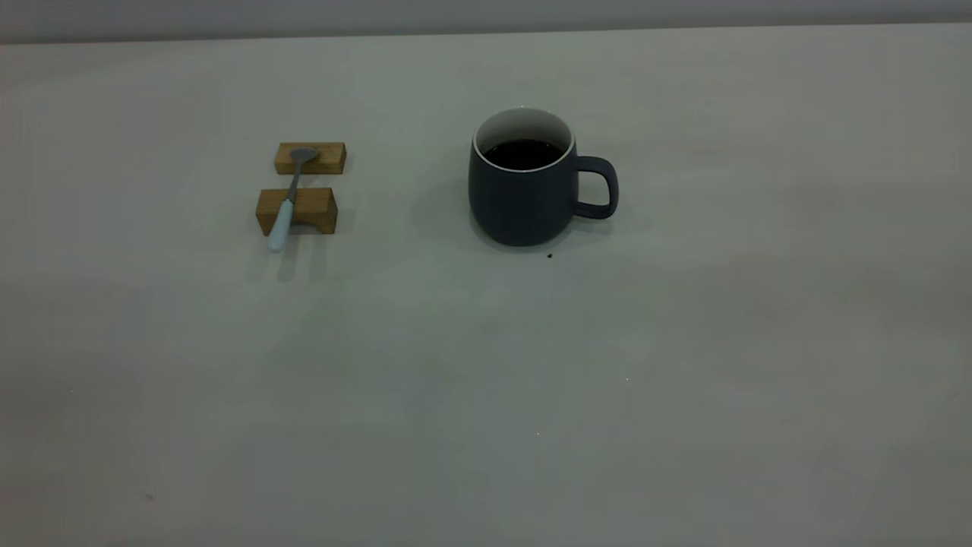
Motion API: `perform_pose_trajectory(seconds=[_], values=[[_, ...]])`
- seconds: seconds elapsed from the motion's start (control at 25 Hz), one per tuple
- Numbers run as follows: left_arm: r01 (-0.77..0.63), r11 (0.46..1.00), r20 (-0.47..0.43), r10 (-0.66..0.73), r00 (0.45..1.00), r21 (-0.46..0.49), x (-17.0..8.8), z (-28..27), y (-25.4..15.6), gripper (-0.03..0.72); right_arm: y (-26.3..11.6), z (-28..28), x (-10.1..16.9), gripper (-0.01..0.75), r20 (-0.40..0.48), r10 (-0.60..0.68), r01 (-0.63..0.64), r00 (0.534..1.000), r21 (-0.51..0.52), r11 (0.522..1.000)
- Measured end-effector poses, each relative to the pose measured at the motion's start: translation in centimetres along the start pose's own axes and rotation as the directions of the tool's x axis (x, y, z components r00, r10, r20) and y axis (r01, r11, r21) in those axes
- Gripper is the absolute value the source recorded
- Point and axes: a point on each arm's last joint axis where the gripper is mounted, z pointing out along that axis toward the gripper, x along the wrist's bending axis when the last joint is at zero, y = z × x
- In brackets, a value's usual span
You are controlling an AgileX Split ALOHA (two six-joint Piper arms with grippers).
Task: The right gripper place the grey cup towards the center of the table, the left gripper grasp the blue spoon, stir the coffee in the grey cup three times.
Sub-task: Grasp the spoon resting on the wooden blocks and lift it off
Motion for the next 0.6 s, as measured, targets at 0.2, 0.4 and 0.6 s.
perform_pose_trajectory(seconds=[0.2,0.4,0.6], values=[[0.0,1.0,0.0,0.0,1.0,0.0,0.0,0.0,0.0,0.436,-2.1,-1.1,0.0,0.593,0.038,0.043,-0.038,0.998,-0.115,0.993],[0.0,1.0,0.0,0.0,1.0,0.0,0.0,0.0,0.0,0.436,-4.0,-1.7,0.1,0.593,0.044,0.073,-0.064,0.996,-0.184,0.981],[0.0,1.0,0.0,0.0,1.0,0.0,0.0,0.0,0.0,0.436,-4.7,-2.3,0.2,0.593,0.045,0.075,-0.062,0.996,-0.247,0.967]])
